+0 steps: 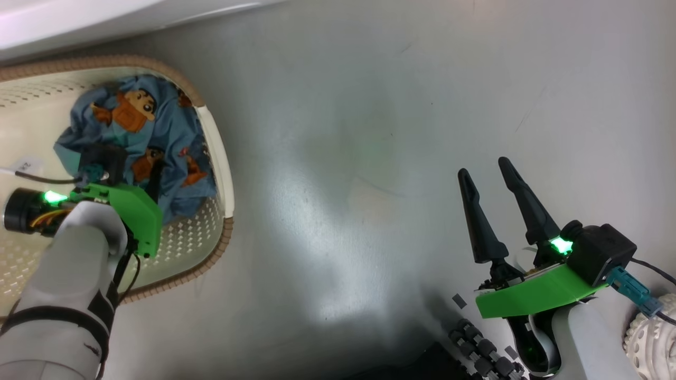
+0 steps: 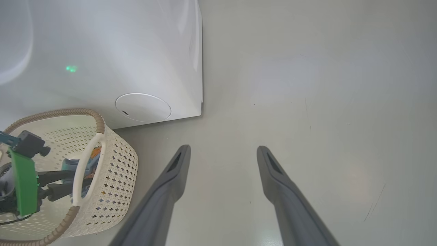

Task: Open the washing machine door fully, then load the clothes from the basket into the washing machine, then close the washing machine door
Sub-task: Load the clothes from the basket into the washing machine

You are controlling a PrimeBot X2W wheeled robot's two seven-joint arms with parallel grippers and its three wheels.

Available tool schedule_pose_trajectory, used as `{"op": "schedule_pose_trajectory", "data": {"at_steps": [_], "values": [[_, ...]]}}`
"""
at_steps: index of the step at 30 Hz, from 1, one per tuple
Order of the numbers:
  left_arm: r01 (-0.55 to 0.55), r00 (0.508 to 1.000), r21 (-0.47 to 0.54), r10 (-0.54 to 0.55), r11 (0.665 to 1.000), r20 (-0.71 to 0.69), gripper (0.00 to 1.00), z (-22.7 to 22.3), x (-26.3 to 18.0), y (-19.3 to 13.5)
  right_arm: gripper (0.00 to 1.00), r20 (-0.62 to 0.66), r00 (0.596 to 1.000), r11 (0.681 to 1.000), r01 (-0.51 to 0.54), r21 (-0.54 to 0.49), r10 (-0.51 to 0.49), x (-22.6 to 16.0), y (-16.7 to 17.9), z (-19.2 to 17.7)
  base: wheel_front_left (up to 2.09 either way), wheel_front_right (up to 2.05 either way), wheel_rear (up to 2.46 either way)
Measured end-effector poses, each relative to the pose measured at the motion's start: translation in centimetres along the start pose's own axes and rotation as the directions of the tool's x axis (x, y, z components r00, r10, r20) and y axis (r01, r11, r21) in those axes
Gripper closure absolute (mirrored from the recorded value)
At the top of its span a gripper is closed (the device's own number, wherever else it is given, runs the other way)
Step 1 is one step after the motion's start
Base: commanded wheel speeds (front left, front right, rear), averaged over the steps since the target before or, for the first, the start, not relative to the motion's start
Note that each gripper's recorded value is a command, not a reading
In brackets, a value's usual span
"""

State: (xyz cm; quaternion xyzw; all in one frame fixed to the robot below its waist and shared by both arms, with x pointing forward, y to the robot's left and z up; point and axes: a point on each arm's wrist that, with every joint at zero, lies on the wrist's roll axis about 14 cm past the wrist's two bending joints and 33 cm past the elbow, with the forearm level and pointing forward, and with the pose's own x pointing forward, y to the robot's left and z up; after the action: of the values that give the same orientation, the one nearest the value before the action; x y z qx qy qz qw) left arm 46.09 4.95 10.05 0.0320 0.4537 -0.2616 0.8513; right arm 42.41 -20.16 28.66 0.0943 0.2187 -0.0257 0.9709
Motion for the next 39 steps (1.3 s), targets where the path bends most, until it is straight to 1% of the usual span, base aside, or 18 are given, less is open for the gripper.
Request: {"op": "schedule_pose_trajectory", "data": {"at_steps": [5, 10, 14, 15, 17, 18, 19, 20, 21, 22, 25, 32, 39], "values": [[0.013, 1.000, 0.034, -0.013, 0.999, -0.013, 0.00, -0.2, 0.8, -0.1, 0.00, -0.009, 1.000, 1.000, -0.001, 0.001, 0.001, 0.1, 0.0, -0.4, 0.00, 0.00, 0.00], [-0.007, 0.999, 0.076, 0.010, 0.997, -0.037, 0.00, -0.2, 1.7, 0.7, 0.00, -0.018, 1.000, 1.000, 0.008, 0.004, -0.007, 0.1, -0.2, -0.8, 0.00, 0.00, 0.00], [-0.004, 0.999, 0.142, 0.012, 0.990, -0.051, 0.00, -0.2, 2.4, 1.0, 0.00, -0.023, 1.000, 1.000, 0.018, 0.005, -0.018, 0.0, -0.6, -0.9, 0.00, 0.00, 0.00], [0.008, 0.998, 0.180, 0.004, 0.984, -0.062, 0.00, -0.2, 2.7, 0.9, 0.00, -0.023, 0.999, 1.000, 0.022, 0.003, -0.022, 0.0, -0.7, -0.9, 0.00, 0.00, 0.00], [0.011, 0.998, 0.188, 0.003, 0.982, -0.069, 0.00, -0.3, 2.8, 0.8, 0.00, -0.023, 0.999, 1.000, 0.024, 0.002, -0.024, -0.1, -0.8, -0.9, 0.00, 0.00, 0.00], [0.014, 0.997, 0.199, 0.002, 0.980, -0.078, 0.21, -0.4, 2.8, 0.9, 0.00, -0.022, 0.999, 1.000, 0.026, 0.002, -0.026, -0.1, -0.8, -0.9, 0.00, 0.00, 0.00], [0.014, 0.996, 0.215, 0.005, 0.977, -0.088, 0.50, -0.5, 2.7, 0.9, 0.00, -0.021, 0.999, 1.000, 0.027, 0.002, -0.027, -0.2, -0.8, -0.8, 0.00, 0.00, 0.00], [0.018, 0.995, 0.230, 0.005, 0.973, -0.099, 0.58, -0.6, 2.7, 1.0, 0.00, -0.018, 0.999, 1.000, 0.027, 0.002, -0.027, -0.2, -0.8, -0.7, 0.00, 0.00, 0.00], [0.014, 0.994, 0.242, 0.011, 0.970, -0.105, 0.71, -0.7, 2.6, 1.1, 0.00, -0.015, 0.999, 1.000, 0.028, 0.002, -0.028, -0.2, -0.9, -0.6, 0.00, 0.00, 0.00], [0.013, 0.994, 0.254, 0.016, 0.967, -0.111, 1.00, -0.8, 2.5, 1.2, 0.00, -0.013, 0.999, 1.000, 0.030, 0.002, -0.030, -0.2, -0.9, -0.5, 0.00, 0.00, 0.00], [0.011, 0.993, 0.275, 0.021, 0.961, -0.114, 1.00, -0.9, 2.4, 1.3, 0.00, -0.007, 0.999, 0.999, 0.033, 0.001, -0.033, -0.2, -1.0, -0.4, 0.00, 0.00, 0.00], [-0.009, 0.992, 0.280, 0.043, 0.960, -0.118, 1.00, -0.7, 1.8, 2.3, 0.00, 0.017, 0.999, 0.999, 0.034, 0.002, -0.034, -0.1, -1.1, 0.4, 0.00, 0.00, 0.00], [-0.027, 0.999, 0.218, 0.035, 0.976, -0.032, 1.00, 1.0, 0.5, 2.3, 0.00, 0.056, 0.998, 1.000, 0.024, 0.002, -0.025, 0.3, -0.8, 1.7, 0.00, 0.00, 0.00]]}}
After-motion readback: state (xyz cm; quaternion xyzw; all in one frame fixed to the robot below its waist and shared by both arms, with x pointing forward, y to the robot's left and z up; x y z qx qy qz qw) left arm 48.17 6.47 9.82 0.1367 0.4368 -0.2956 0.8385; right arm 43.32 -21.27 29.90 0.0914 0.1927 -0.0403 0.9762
